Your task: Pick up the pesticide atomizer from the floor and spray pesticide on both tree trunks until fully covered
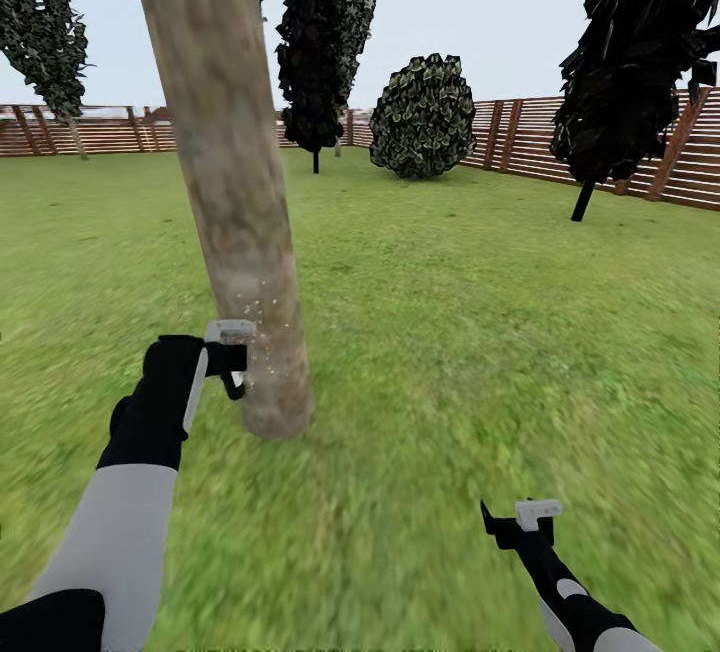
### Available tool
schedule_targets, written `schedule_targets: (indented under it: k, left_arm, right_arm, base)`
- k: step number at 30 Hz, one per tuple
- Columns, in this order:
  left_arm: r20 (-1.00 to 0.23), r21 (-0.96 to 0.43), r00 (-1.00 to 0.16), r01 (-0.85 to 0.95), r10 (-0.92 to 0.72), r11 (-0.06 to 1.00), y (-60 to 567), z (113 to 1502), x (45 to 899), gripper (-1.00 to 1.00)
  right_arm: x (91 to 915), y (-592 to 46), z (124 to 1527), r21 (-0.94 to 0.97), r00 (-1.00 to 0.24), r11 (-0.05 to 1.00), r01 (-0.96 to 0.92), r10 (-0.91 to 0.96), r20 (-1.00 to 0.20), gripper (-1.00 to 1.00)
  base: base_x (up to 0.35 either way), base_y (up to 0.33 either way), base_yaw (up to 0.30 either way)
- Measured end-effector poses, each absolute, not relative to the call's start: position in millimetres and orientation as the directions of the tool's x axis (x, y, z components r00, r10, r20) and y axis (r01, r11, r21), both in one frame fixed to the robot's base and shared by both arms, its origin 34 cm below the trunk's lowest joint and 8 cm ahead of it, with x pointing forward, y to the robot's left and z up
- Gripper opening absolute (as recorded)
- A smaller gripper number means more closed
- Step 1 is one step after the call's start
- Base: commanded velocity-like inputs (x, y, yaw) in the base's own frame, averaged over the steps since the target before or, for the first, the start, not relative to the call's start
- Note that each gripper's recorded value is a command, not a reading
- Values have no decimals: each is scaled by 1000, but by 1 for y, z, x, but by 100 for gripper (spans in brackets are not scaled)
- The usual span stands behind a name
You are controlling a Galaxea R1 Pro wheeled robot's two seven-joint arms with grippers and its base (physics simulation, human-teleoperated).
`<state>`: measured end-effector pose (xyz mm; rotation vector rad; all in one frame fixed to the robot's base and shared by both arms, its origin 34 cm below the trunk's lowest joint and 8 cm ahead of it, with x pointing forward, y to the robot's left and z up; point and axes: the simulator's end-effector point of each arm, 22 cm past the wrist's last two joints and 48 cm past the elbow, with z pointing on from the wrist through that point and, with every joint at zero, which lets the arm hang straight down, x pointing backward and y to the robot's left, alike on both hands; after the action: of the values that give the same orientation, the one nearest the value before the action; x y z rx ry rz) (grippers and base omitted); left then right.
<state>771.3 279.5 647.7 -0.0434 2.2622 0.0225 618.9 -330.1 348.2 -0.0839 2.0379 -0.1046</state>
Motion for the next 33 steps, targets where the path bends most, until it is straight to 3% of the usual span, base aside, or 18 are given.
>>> schedule_targets:
  k: [8,16,26,33]
  left_arm:
    - [-791,-40,-612,12,-24,999,239,671,781,-100]
    - [-795,48,-607,-82,-12,995,319,678,780,-100]
    - [-822,-7,-570,-15,-15,1000,263,705,794,-100]
    - [-840,55,-543,-94,-5,994,323,723,793,-100]
  right_arm:
    - [619,-330,348,-111,-452,994,-14,-105,-886,100]
    - [619,-330,348,-110,-453,994,-14,-105,-885,100]
    - [619,-330,348,-110,-453,994,-14,-105,-885,100]
    - [619,-330,348,-111,-453,994,-14,-105,-885,100]
  base:
    - [-7,2,0]
    - [0,0,0]
    - [0,0,0]
    - [0,0,0]
